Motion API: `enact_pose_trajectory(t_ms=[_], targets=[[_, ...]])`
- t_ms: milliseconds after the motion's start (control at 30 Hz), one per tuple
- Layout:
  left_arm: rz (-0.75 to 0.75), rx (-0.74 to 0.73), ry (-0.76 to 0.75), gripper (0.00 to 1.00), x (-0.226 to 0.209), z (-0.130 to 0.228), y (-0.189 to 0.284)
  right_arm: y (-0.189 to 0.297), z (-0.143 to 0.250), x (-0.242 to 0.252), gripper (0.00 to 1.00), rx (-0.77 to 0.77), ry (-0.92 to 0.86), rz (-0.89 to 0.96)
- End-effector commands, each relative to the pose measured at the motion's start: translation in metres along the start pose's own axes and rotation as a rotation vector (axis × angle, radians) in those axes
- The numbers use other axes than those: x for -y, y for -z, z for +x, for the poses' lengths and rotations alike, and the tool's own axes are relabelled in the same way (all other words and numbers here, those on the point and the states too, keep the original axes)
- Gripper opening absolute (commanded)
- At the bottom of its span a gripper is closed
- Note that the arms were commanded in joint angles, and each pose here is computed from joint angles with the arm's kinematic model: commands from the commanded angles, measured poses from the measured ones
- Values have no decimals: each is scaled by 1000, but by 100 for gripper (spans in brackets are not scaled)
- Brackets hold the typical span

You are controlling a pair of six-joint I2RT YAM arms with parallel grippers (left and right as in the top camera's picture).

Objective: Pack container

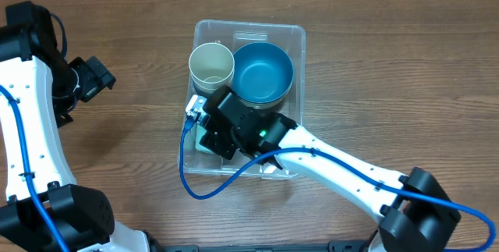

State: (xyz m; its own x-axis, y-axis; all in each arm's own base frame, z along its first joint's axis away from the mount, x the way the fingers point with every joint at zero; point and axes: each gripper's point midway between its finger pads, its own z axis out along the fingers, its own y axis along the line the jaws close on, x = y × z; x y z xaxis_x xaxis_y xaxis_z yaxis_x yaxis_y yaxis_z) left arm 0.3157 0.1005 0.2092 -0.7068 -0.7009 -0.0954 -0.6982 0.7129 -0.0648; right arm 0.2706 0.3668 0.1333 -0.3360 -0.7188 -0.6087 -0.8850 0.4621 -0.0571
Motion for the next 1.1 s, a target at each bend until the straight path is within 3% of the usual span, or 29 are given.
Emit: enact_pose_trajectory(t_ms=[0,400,567,633,700,1067], targets=[[7,9,-18,100,1,-4,2,30,-20,3,61,70,-5,19],[7,9,-18,100,1,-4,2,113,-45,2,61,225,-64,37],[7,9,-18,100,1,-4,2,120,-42,1,61,222,-129,29],[7,9,-18,100,1,-4,2,111,-35,0,49,186,-132,25],[7,9,-18,100,1,-4,2,102,-32,1,30,164,-137,23],[7,9,-18,100,1,-4,2,64,-33,24,5,143,-204,133]])
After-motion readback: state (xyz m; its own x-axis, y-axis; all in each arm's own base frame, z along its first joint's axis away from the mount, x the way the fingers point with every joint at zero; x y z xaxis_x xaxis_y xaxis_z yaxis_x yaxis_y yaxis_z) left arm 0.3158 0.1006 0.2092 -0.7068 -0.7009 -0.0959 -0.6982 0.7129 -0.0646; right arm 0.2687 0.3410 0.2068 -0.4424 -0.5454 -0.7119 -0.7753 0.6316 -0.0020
